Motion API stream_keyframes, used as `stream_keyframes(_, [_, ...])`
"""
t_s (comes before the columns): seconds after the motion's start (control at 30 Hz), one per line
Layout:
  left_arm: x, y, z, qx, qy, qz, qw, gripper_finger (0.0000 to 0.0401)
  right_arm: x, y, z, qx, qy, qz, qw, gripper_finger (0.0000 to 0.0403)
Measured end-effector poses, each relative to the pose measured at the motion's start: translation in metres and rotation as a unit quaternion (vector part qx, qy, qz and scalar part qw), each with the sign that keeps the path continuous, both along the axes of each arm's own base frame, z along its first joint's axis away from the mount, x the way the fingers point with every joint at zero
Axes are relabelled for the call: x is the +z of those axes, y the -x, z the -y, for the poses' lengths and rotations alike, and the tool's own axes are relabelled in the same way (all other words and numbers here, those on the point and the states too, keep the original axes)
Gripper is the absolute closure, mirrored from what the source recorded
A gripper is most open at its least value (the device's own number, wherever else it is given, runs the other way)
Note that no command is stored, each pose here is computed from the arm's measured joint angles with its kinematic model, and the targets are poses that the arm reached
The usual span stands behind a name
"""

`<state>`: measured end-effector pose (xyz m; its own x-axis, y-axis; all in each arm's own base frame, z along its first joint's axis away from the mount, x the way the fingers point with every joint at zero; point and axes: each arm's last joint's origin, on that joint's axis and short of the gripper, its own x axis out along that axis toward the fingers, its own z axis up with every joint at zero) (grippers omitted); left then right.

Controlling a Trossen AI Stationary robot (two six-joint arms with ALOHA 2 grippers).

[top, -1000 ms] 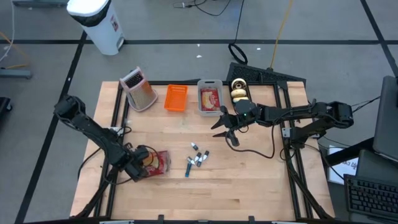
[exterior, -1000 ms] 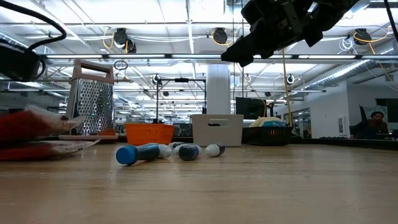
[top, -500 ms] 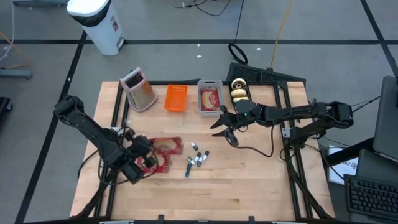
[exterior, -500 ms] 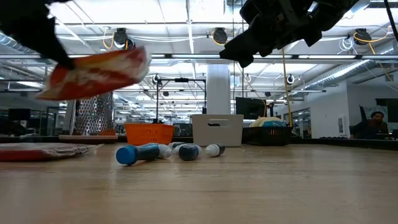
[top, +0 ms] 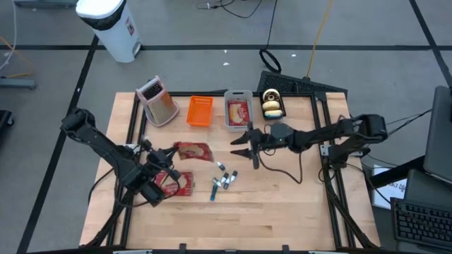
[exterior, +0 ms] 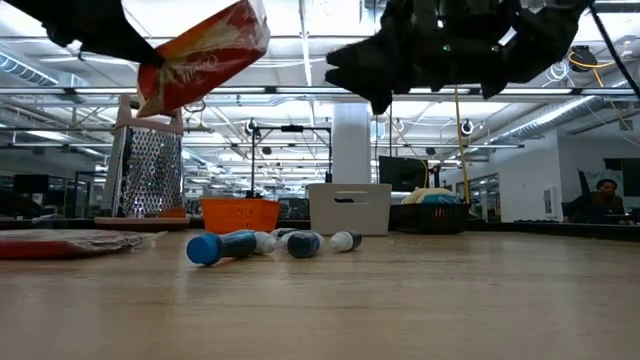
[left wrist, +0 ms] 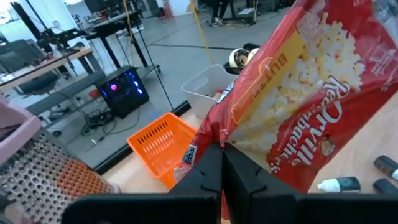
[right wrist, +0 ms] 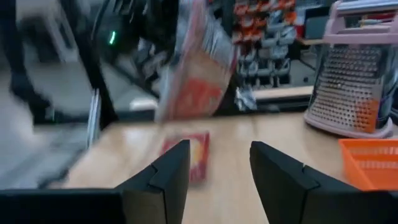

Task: Pick & Place Food Item
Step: Put the red popcorn package into the gray bin

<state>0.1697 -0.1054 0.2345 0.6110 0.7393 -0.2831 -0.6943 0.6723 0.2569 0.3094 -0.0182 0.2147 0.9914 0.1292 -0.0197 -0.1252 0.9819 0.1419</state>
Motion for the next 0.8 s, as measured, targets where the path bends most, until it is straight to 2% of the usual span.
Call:
stream_keyframes(0.1, [0.000, -0.002, -0.001, 0.001, -0.005, -0.007, 1.000, 0.0401, -0.005, -0.007, -0.002, -0.009, -0.039, 0.018, 0.999, 0.0232])
stream_keyframes(0.2, [0.000, -0.006, -0.002, 0.004, -0.007, -0.009, 1.000, 0.0401, -0.008, -0.015, -0.004, -0.004, -0.042, 0.026, 0.999, 0.0208])
stream_keyframes(0.47, [0.000, -0.017, -0.009, 0.010, -0.015, -0.035, 0.999, 0.0401, 0.008, -0.039, -0.012, 0.010, -0.039, 0.057, 0.998, 0.0146])
stream_keyframes(0.63, [0.001, -0.025, -0.012, 0.011, -0.020, -0.042, 0.999, 0.0401, 0.014, -0.042, -0.013, 0.009, -0.037, 0.062, 0.997, 0.0136])
stream_keyframes(0.8, [0.003, -0.035, -0.013, 0.009, -0.021, -0.035, 0.999, 0.0401, 0.012, -0.043, -0.010, -0.036, -0.041, 0.048, 0.997, 0.0141])
